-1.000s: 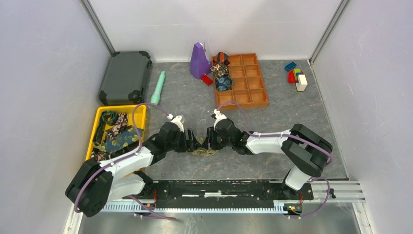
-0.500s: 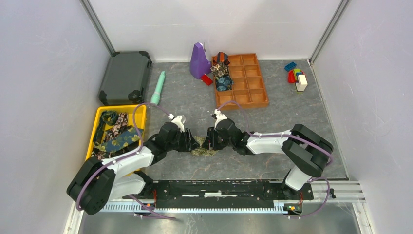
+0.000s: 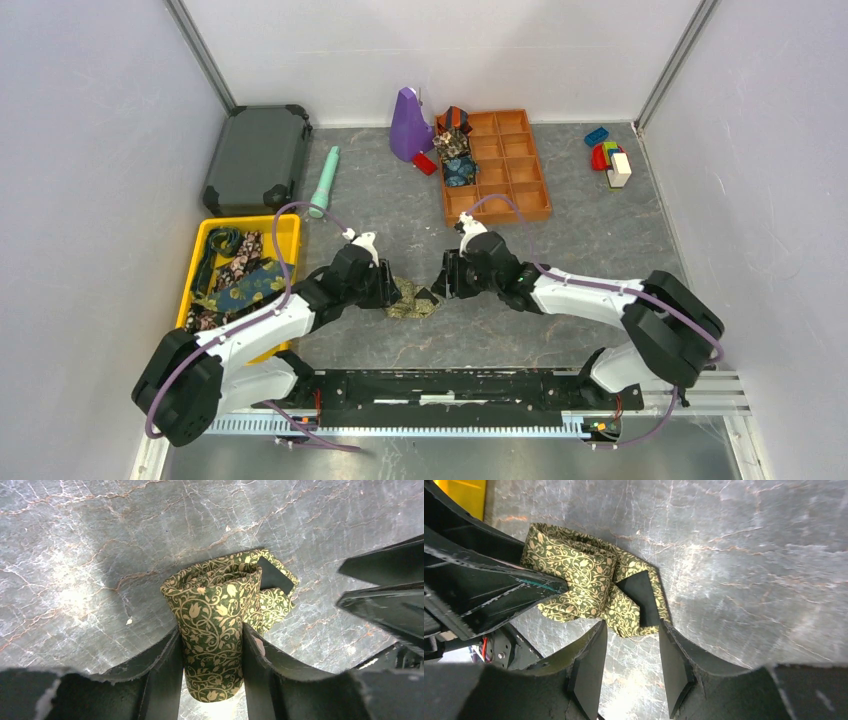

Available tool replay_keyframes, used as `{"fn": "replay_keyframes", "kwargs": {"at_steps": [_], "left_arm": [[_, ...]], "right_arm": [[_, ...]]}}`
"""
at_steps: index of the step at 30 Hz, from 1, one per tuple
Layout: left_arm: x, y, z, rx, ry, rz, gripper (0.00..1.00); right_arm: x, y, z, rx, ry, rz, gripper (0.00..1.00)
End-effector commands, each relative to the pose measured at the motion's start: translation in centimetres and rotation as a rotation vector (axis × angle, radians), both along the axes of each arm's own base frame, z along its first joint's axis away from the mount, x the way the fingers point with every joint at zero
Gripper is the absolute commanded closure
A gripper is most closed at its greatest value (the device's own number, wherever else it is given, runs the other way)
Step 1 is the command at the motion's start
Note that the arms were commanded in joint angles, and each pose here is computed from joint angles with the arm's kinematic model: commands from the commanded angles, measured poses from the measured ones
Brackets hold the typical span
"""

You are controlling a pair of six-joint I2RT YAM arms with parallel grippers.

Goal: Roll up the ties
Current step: Roll the tie at the center of the board.

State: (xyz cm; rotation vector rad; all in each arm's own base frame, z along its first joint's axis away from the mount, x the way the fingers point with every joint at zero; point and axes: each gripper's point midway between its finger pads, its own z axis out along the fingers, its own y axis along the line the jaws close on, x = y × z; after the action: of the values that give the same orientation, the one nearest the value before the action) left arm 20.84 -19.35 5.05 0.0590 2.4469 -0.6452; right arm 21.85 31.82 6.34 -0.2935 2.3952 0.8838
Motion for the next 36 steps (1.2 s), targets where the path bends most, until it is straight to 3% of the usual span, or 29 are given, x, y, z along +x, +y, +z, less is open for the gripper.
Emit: {"fn": "replay_keyframes", "kwargs": {"at_steps": [1, 23, 29, 36], "left_arm": [[0.7, 1.1, 0.7, 0.147, -0.033, 0.009, 0.51], [1.0, 1.1, 2.5, 0.918, -0.051, 0.004, 0.49], [1.3, 0.1, 2.9, 1.033, -0.08, -0.001, 0.5], [1.0, -1.6, 1.7, 1.073, -0.071, -0.04, 0.47]], "right_arm": [[0.4, -2.4, 0.9, -0.033, -0.055, -0.026, 0.51], [1.2, -9.4, -0.4, -0.146, -0.082, -0.142, 0.48], [1.4, -10.8, -0.5, -0.156, -0.086, -0.167, 0.48], [1.6, -12.2, -0.7, -0.166, -0.089, -0.197, 0.48]]}}
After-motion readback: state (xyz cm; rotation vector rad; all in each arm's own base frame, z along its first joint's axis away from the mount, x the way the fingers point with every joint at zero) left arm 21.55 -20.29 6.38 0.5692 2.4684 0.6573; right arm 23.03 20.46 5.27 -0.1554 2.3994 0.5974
